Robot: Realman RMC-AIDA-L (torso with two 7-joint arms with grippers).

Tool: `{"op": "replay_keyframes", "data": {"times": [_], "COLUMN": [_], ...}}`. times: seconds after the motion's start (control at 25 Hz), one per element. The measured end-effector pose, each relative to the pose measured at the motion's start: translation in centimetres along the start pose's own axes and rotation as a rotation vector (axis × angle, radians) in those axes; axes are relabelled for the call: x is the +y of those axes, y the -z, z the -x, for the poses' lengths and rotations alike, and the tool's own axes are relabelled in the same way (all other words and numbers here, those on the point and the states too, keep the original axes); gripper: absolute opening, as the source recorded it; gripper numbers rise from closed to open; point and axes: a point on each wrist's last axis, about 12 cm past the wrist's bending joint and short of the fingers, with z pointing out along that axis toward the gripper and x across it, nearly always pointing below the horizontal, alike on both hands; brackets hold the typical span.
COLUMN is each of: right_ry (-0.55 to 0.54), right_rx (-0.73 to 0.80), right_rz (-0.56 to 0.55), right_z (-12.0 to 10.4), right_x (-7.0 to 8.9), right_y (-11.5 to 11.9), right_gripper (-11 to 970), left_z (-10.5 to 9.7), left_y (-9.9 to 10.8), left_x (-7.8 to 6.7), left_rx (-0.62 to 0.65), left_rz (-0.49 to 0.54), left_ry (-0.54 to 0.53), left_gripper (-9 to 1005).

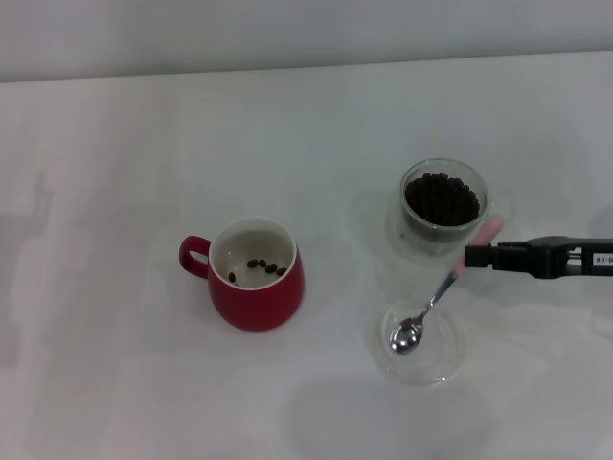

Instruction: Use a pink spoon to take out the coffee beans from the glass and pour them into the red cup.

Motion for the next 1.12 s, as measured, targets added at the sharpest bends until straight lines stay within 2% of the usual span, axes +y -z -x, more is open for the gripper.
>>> {"op": "replay_keyframes", "data": {"times": [0.32,0.6,1.04,1.12], "right_ry": [-0.036,-0.033,-0.001,0.006], "right_rx": [0.095,0.095,0.026,-0.019], "right_rz": [-0.021,-0.045,-0.146,-0.162], "right_z": [-0.4,0.0,0.9,1.3], "right_x": [-0.3,-0.5,-1.7,-1.9], "right_y": [-0.7,-1.2,-0.7,0.0], "right_gripper": [151,156,382,467], "left_z": [-0.3,-0.4,-0.4,-0.4], "left_y": [0.1,-0.1,-0.2,-0.1], "left_x": [0.2,0.2,0.2,0.2], "left_rx": [0.025,0.036,0.037,0.037], "left_rz": [0.003,0.000,0.001,0.002], "left_ry": [-0.003,-0.003,-0.005,-0.006], "left_gripper": [668,668,669,669]}}
